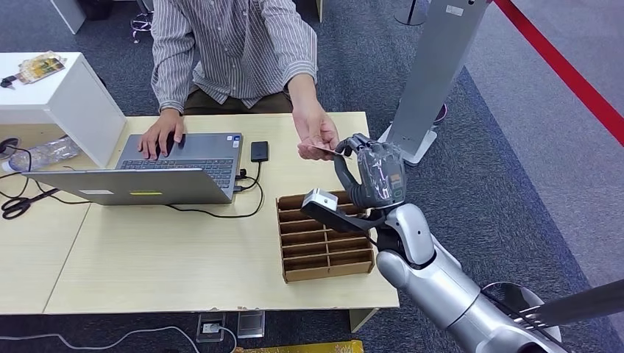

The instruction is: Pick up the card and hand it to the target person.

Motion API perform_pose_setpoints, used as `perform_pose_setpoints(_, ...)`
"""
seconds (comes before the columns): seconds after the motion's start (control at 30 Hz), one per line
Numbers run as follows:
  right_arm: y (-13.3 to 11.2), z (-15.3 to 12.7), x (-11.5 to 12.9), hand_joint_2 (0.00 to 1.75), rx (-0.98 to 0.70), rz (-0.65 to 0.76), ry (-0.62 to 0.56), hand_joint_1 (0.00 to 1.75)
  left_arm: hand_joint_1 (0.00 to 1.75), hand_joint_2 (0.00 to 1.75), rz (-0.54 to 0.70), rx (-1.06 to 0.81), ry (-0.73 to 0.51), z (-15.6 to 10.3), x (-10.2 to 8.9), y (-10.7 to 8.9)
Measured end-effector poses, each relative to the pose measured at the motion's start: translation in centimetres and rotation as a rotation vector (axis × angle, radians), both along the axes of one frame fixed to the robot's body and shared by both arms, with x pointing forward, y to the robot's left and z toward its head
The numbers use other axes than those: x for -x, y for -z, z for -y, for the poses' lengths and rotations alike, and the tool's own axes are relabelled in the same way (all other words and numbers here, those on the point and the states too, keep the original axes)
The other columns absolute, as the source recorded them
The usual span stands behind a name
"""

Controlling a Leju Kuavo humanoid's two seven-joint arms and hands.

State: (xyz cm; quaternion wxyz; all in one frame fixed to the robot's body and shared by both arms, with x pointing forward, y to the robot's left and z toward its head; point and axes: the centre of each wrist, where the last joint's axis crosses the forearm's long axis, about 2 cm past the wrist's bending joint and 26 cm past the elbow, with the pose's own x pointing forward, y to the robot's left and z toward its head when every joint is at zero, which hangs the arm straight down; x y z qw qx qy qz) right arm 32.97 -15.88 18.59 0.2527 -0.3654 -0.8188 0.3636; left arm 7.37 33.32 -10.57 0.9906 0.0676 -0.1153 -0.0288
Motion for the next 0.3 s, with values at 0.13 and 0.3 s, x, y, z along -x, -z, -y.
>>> perform_pose_setpoints(0.13,0.58,-0.21,0.0,1.75,0.004,-0.018,-0.004,0.0,0.0,0.0,0.009,0.007,0.002,0.01,0.16,0.03)
perform_pose_setpoints(0.3,0.93,-0.3,0.16,1.75,-0.023,-0.048,-0.021,0.0,0.0,0.0,0.017,0.004,-0.005,0.0,0.38,0.06)
